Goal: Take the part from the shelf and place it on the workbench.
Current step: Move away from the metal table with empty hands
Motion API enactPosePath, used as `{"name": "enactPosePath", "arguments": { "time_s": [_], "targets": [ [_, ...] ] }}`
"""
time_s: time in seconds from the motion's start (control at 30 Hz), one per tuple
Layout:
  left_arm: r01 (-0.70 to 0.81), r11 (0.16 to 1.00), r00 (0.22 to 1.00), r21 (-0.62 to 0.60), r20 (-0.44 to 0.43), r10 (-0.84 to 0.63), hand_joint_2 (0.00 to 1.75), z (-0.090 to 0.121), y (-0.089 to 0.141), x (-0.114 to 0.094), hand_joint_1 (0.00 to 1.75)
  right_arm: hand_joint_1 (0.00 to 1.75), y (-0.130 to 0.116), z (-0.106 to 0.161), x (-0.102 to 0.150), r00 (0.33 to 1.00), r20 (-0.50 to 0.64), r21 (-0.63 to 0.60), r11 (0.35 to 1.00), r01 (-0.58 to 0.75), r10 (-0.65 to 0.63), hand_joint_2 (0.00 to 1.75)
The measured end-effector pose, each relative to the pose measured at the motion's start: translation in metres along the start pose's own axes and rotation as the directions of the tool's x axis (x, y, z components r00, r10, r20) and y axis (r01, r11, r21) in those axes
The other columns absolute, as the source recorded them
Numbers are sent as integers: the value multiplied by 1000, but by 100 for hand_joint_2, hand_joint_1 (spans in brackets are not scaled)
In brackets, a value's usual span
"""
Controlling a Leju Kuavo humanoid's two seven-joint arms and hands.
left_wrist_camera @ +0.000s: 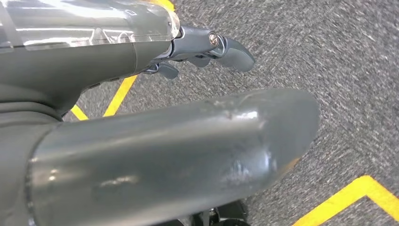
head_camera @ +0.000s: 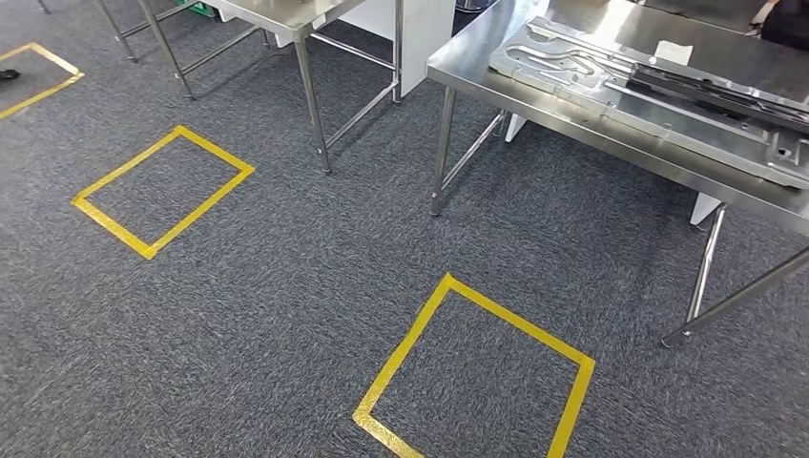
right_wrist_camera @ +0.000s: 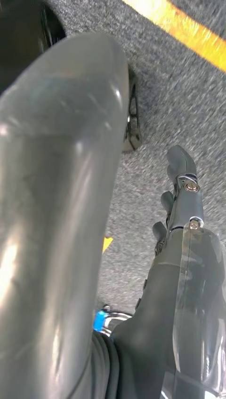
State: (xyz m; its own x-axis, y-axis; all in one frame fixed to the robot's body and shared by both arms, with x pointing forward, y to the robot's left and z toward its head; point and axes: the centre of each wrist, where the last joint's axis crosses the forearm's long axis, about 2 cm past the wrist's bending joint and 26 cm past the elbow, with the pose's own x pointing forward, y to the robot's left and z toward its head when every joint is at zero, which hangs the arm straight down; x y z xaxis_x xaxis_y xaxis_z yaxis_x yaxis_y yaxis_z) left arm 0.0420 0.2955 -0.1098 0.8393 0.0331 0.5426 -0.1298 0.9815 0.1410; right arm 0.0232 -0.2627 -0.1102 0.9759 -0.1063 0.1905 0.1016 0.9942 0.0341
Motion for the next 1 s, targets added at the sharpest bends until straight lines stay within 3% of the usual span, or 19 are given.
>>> {"name": "enactPosePath", "arguments": {
  "time_s": [1.0],
  "targets": [
    [-11, 1000, 1000, 9, -6, 11, 0, 0, 5, -2, 0, 0, -7, 0, -3, 998, 65, 73, 997, -22, 18, 0]
  ]
}}
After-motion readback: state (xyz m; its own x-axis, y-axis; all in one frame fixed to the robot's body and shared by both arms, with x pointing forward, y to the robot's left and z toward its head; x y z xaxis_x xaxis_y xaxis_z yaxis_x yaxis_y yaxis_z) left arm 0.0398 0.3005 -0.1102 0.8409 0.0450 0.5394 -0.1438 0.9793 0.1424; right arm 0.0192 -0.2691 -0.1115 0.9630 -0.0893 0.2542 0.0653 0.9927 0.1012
